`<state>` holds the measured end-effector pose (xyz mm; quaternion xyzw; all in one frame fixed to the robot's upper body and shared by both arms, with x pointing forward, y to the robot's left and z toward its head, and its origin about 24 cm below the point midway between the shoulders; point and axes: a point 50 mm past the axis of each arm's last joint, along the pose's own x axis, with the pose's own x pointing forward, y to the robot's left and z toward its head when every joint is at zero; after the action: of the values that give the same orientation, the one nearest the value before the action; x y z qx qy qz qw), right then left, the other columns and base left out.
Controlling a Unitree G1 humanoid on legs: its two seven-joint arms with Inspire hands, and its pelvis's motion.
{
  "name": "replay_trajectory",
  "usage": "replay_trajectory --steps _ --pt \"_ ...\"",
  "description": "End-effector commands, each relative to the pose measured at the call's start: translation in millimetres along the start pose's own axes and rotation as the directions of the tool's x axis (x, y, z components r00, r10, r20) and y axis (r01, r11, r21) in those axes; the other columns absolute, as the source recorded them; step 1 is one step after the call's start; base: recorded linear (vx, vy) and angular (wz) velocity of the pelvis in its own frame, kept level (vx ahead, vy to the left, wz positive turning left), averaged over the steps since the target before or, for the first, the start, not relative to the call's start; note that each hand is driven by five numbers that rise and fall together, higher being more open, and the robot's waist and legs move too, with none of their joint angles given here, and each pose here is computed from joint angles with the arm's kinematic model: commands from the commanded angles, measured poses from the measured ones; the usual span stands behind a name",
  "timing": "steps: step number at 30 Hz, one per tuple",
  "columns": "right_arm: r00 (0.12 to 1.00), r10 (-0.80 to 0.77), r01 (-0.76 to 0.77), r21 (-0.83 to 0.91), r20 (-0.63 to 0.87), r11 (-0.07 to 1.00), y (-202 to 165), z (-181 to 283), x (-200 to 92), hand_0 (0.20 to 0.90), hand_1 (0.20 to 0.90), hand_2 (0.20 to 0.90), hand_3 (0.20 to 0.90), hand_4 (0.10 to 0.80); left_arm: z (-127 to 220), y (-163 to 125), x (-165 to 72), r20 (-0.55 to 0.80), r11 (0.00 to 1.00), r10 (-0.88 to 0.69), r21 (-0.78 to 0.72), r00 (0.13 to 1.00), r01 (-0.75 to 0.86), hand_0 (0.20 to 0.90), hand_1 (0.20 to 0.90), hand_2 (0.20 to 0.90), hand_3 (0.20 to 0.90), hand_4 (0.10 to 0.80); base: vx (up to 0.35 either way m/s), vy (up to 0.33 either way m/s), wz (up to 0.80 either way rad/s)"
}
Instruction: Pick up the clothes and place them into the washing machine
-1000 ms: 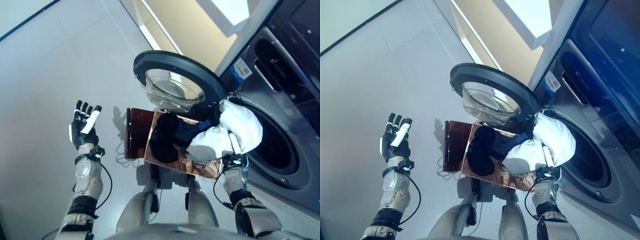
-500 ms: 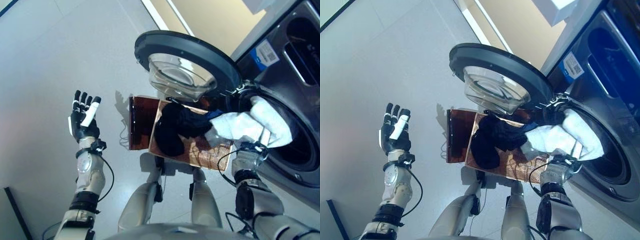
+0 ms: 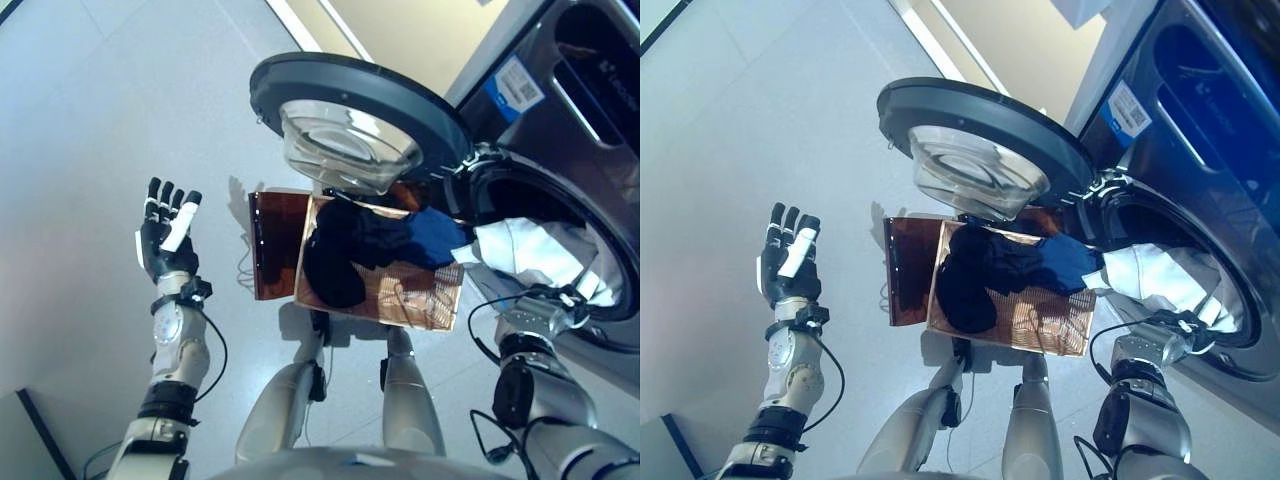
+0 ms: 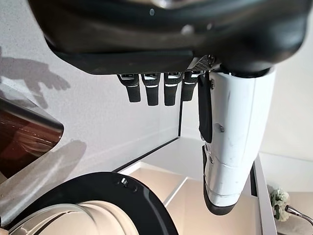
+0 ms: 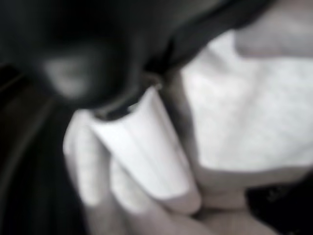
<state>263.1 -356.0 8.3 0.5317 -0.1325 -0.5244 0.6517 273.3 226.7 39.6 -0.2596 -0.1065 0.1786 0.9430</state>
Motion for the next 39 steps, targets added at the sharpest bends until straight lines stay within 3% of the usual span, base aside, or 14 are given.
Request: replay_trajectory --steps 1,5,6,15,28,32,39 --pt "0.915 0.066 -0.082 0.024 0.398 0.996 22 113 22 0.2 0.2 0.2 0.2 0.3 41 6 3 0.219 0.999 -0.032 0.01 0.975 0.031 0.9 0.9 0.9 0.9 0.8 -0.008 0.02 -0.05" --pt "0.885 0.137 -0.162 0.017 0.444 0.987 59 131 22 0.2 0.2 0.2 0.2 0.3 39 4 2 0.21 0.999 -0.046 -0.01 0.977 0.049 0.9 0.9 0.9 0.9 0.8 -0.013 0.002 -0.09" --pt "0.87 0.198 -0.202 -0.04 0.452 0.979 83 137 21 0.2 0.2 0.2 0.2 0.3 38 4 2 0.203 0.998 -0.053 -0.005 0.978 0.056 0.9 0.9 0.9 0.9 0.8 -0.024 -0.01 -0.09" --pt "0.788 0.462 -0.404 -0.225 0.406 0.887 168 124 -3 0.2 0.2 0.2 0.2 0.3 35 -14 0 0.206 0.99 -0.117 -0.059 0.971 0.132 0.9 0.9 0.9 0.9 0.8 -0.013 -0.064 0.05" --pt "0.665 0.661 -0.538 -0.39 0.348 0.747 235 101 -41 0.2 0.2 0.2 0.2 0.3 34 -16 -6 0.185 0.983 -0.155 -0.064 0.97 0.169 0.9 0.9 0.9 0.9 0.8 0.008 -0.07 0.16" --pt "0.647 0.663 -0.581 -0.32 0.376 0.748 257 102 -55 0.2 0.2 0.2 0.2 0.3 34 -18 -6 0.181 0.981 -0.165 -0.067 0.97 0.18 0.9 0.9 0.9 0.9 0.8 -0.011 -0.022 0.13" --pt "0.704 0.525 -0.59 -0.017 0.478 0.807 275 112 -74 0.2 0.2 0.2 0.2 0.3 29 -18 -7 0.151 0.985 -0.144 -0.073 0.978 0.156 0.9 0.9 0.9 0.9 0.8 -0.002 0.01 0.1"
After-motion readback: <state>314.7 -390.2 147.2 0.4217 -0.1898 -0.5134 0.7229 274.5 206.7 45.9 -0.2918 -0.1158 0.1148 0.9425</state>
